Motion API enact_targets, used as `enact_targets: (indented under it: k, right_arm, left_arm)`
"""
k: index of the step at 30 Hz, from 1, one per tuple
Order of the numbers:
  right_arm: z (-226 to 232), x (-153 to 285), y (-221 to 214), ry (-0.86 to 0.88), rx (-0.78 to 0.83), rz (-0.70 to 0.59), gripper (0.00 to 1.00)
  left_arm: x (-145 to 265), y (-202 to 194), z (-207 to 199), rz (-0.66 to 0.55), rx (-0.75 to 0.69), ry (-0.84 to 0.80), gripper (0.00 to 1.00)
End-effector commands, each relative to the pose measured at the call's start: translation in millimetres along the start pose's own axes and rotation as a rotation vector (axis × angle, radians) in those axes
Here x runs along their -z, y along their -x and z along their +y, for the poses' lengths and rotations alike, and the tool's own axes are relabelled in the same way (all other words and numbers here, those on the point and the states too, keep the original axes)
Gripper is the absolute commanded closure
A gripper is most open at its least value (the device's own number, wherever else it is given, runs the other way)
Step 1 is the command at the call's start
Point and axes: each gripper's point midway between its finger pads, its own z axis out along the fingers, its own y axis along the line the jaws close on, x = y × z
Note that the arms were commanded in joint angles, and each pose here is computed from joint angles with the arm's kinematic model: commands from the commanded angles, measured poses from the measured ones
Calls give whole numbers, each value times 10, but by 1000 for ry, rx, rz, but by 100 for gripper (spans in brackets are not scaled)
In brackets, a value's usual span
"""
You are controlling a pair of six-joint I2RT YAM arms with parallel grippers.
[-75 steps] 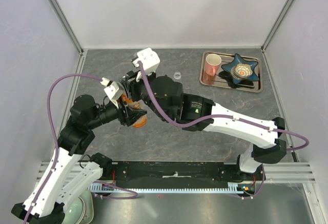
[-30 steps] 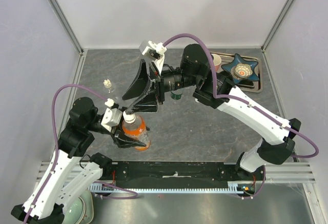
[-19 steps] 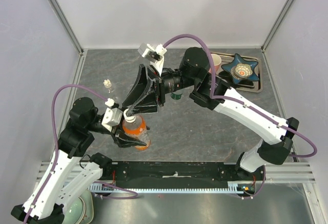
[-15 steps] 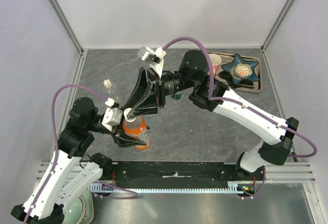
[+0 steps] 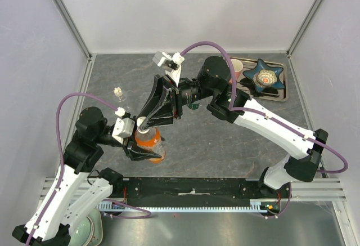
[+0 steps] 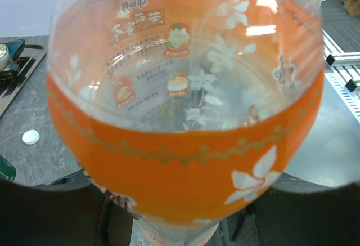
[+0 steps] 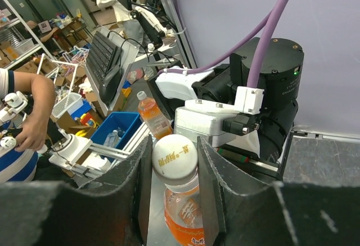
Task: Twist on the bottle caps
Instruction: Screw the bottle cap onto the plastic bottle.
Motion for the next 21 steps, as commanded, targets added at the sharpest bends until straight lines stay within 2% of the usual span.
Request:
enact_targets:
  k: [1,8,12,13,15,16,21]
  right_arm:
    - [258,57,171,44,67,-33,71]
    - [127,53,156,-20,94,2,75]
    - [-80,86,-26,-128,94,100,78]
    - [-98,86,32,-148,155,101,78]
    - [-171,89,-101,-188,142,156,79]
    - [-209,87,-59,-215,198,162,79]
    - [-275,-21,-263,-280,254,286,80]
  left_arm:
    - [11,85,70,-13,-19,42,98]
    - [15,59,119,-9,-7,71,98]
    - [19,58,147,-7,-1,89,98]
    - [21,49,157,-5,3,95,98]
    - [20,51,162,-6,4,98,98]
    - [21,45,171,-5,7,103,98]
    - [22,36,193,-3,17,113,98]
